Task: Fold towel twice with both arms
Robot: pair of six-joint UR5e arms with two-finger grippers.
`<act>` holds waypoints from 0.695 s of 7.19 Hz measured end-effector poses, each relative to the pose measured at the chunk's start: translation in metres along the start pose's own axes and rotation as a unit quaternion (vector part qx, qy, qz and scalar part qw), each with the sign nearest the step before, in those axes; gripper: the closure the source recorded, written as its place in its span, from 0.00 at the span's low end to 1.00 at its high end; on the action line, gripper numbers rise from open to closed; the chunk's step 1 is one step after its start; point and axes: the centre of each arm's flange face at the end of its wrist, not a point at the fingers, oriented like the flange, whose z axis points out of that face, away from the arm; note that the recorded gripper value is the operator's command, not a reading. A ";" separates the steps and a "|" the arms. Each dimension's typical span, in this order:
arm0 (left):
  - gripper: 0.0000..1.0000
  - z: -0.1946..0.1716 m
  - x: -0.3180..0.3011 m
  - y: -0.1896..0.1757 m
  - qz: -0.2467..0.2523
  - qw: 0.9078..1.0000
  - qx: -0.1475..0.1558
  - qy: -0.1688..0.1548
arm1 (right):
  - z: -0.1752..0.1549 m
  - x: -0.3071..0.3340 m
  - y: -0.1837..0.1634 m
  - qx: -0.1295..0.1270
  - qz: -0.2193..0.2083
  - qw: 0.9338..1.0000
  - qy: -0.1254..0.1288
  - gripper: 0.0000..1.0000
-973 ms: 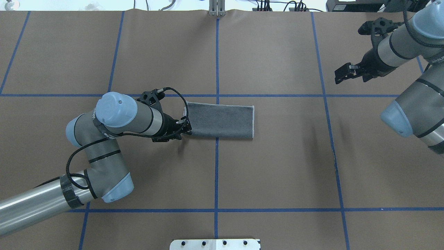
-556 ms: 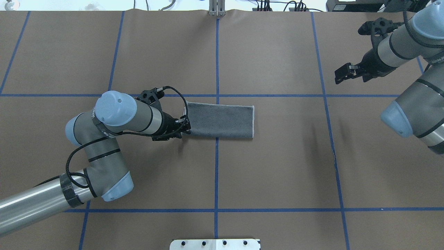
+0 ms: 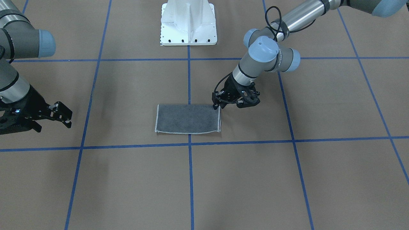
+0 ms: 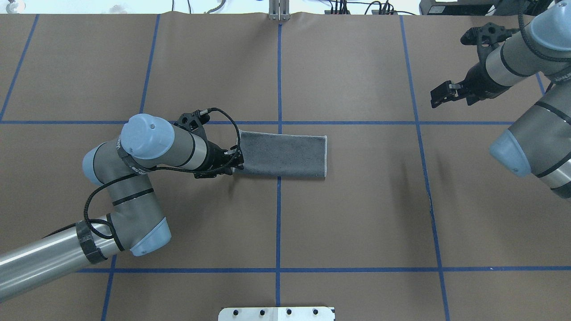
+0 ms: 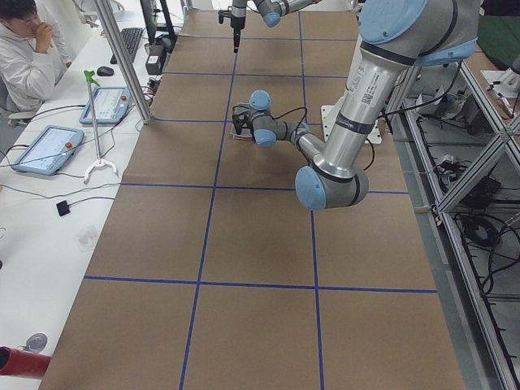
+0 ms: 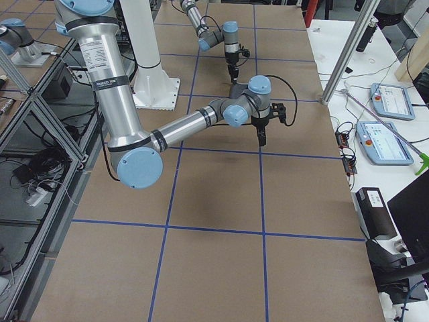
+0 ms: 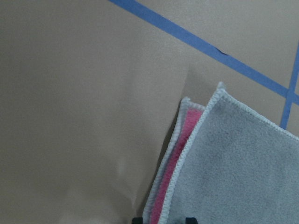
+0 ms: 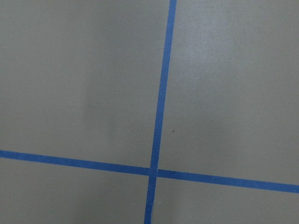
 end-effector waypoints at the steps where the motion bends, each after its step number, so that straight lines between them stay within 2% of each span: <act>1: 0.58 0.002 -0.002 0.000 0.000 1.000 0.000 -0.002 | 0.000 0.000 0.000 0.000 0.000 1.000 0.000 0.00; 3: 0.85 0.004 -0.003 0.000 -0.001 1.000 0.000 -0.004 | 0.000 0.000 0.000 0.001 0.000 1.000 0.001 0.00; 5: 1.00 0.004 -0.003 0.000 -0.001 1.000 0.000 -0.004 | 0.000 0.000 0.000 0.001 0.000 1.000 0.001 0.00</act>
